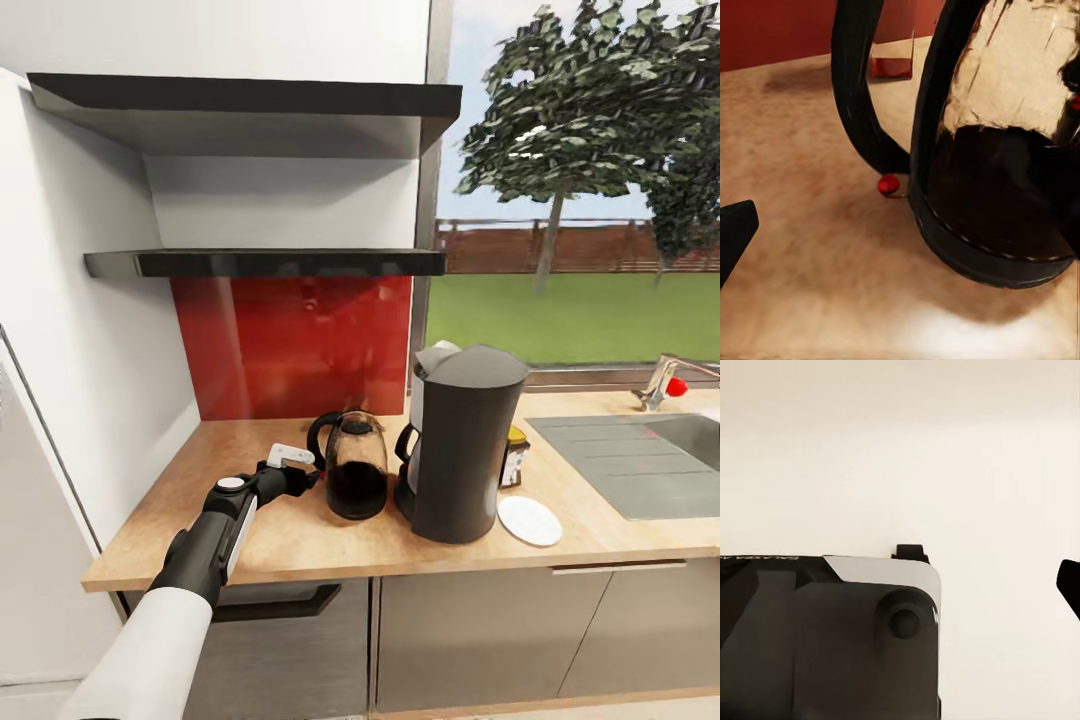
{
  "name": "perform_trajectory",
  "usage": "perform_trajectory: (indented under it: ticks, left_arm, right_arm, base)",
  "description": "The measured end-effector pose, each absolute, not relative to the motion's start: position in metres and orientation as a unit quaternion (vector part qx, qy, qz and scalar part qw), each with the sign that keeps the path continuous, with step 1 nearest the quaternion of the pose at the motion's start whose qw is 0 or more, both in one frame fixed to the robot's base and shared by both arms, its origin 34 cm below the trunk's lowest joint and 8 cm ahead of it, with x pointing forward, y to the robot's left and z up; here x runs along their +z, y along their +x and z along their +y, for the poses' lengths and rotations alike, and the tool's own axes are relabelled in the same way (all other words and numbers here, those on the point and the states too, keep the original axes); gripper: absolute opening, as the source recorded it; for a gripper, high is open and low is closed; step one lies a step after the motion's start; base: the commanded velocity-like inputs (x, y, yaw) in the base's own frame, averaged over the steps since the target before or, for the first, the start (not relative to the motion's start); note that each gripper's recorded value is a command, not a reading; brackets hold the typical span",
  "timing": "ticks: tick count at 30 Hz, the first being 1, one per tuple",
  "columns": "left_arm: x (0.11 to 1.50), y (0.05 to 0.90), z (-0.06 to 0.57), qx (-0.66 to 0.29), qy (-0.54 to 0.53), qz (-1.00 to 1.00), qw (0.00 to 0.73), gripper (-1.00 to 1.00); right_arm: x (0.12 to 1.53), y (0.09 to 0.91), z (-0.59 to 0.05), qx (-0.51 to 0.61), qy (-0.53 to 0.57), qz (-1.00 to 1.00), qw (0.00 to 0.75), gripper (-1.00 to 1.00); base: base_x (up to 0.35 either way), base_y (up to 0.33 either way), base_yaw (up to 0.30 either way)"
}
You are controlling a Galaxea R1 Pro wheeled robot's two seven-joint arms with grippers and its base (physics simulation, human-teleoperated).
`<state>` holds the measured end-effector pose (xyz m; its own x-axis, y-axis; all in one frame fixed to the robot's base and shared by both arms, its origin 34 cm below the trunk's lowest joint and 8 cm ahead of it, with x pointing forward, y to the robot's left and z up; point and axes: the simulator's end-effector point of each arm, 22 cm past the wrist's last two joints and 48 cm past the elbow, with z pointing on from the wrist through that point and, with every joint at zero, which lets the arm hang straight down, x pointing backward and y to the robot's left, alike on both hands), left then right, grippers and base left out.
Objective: Set up a coffee station on the kitchen countertop: keep the coffee maker on the countertop, move the bottle of coffee from the kitchen shelf to the counter next to the coffee maker, place a paper coffee filter on top of the coffee maker, put the saucer next to the coffee maker with the coffee cup on the saucer, and place the electric kettle next to the coffee maker.
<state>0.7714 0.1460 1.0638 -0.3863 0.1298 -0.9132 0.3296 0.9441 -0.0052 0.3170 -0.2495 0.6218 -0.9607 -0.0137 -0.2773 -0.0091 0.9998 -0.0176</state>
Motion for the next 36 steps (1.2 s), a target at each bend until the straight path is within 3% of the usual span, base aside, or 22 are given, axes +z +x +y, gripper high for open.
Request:
perform_trajectory:
  ticks: [22, 36]
  left_arm:
    - [1.012, 0.739, 0.152, -0.099, 0.14, 0.834, 0.524, 1.0]
    - [0.911, 0.654, 0.159, -0.102, 0.141, 0.84, 0.513, 1.0]
  right_arm:
    - [0.622, 0.317, -0.25, -0.008, -0.006, 0.99, 0.14, 1.0]
    - [0.622, 0.317, -0.25, -0.008, -0.006, 0.99, 0.14, 1.0]
  base:
    - [-0.304, -0.038, 0.0]
    - [-0.035, 0.0, 0.0]
